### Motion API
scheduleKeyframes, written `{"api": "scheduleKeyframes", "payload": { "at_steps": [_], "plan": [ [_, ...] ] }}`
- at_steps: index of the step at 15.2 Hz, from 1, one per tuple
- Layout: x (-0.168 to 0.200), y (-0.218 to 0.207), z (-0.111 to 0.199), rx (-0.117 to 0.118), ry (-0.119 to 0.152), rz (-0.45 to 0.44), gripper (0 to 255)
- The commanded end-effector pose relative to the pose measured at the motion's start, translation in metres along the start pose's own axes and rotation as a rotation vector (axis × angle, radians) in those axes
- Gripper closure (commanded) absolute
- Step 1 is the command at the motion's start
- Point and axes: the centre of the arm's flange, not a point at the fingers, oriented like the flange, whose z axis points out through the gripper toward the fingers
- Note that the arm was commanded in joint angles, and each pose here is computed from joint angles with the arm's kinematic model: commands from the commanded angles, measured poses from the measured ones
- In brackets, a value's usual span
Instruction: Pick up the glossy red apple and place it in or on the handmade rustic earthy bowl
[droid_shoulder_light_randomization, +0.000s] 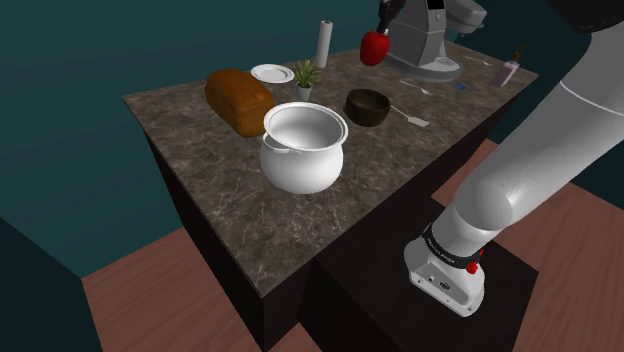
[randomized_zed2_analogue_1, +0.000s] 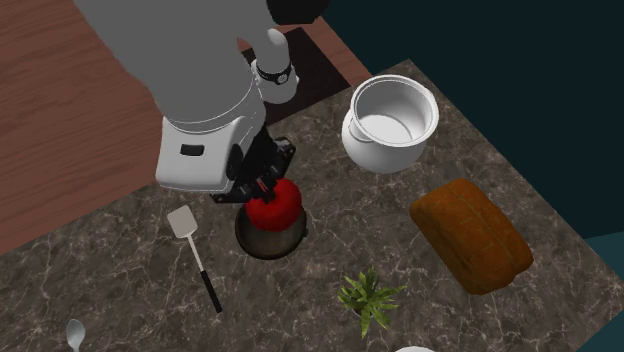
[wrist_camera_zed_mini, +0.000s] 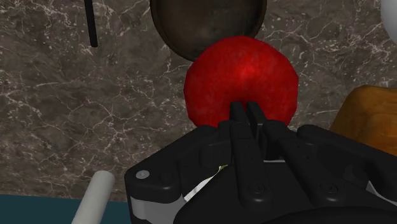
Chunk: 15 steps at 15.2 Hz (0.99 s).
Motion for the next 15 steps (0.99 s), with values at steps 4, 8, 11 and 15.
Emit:
{"api": "scheduleKeyframes", "payload": {
  "at_steps": [4, 8, 11, 15],
  "plan": [
    [-0.038, 0.018, -0.009, 0.001, 0.0, -0.001, 255],
    [-0.042, 0.018, 0.011, 0.001, 0.0, -0.001, 255],
    [-0.044, 0.018, 0.027, 0.001, 0.0, -0.001, 255],
    [-0.048, 0.018, 0.048, 0.001, 0.0, -0.001, 255]
  ]
}}
